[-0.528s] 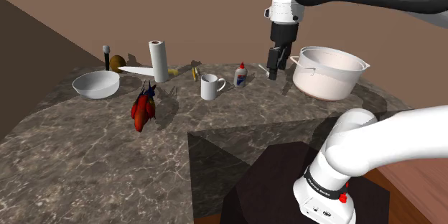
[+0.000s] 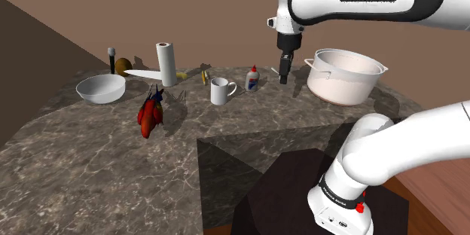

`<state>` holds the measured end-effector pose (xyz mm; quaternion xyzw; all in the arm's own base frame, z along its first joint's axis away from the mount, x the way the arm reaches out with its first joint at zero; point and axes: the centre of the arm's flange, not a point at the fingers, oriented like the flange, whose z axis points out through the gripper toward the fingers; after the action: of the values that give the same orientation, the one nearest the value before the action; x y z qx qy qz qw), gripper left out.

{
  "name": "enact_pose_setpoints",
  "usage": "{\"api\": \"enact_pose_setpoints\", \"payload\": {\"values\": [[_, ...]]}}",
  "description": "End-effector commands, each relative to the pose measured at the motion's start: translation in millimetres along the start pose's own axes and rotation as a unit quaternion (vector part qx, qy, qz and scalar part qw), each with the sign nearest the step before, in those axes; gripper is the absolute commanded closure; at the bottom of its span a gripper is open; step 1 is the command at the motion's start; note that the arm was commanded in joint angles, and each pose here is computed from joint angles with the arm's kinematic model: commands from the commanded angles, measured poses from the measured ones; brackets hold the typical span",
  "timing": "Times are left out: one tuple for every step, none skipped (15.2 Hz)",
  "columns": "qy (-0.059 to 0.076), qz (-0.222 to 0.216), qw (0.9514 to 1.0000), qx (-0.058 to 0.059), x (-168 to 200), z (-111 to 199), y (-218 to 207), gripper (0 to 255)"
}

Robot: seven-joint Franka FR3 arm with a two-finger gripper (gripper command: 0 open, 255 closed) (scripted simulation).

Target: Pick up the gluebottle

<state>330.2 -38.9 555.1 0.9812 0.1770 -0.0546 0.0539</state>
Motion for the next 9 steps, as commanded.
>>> {"api": "enact_pose_setpoints", "payload": {"values": [[-0.001, -0.041, 0.999, -0.019, 12, 8, 15, 0], [-0.001, -0.059, 0.9978, -0.028, 18, 14, 23, 0], [-0.002, -0.078, 0.9962, -0.037, 24, 19, 30, 0], [-0.002, -0.097, 0.9942, -0.046, 31, 23, 38, 0], [-0.003, -0.116, 0.9918, -0.055, 38, 28, 45, 0], [-0.003, -0.135, 0.9889, -0.063, 45, 33, 52, 0], [-0.004, -0.153, 0.9855, -0.072, 53, 37, 59, 0], [-0.004, -0.172, 0.9818, -0.081, 61, 42, 65, 0], [-0.005, -0.191, 0.9776, -0.089, 69, 46, 72, 0]]}}
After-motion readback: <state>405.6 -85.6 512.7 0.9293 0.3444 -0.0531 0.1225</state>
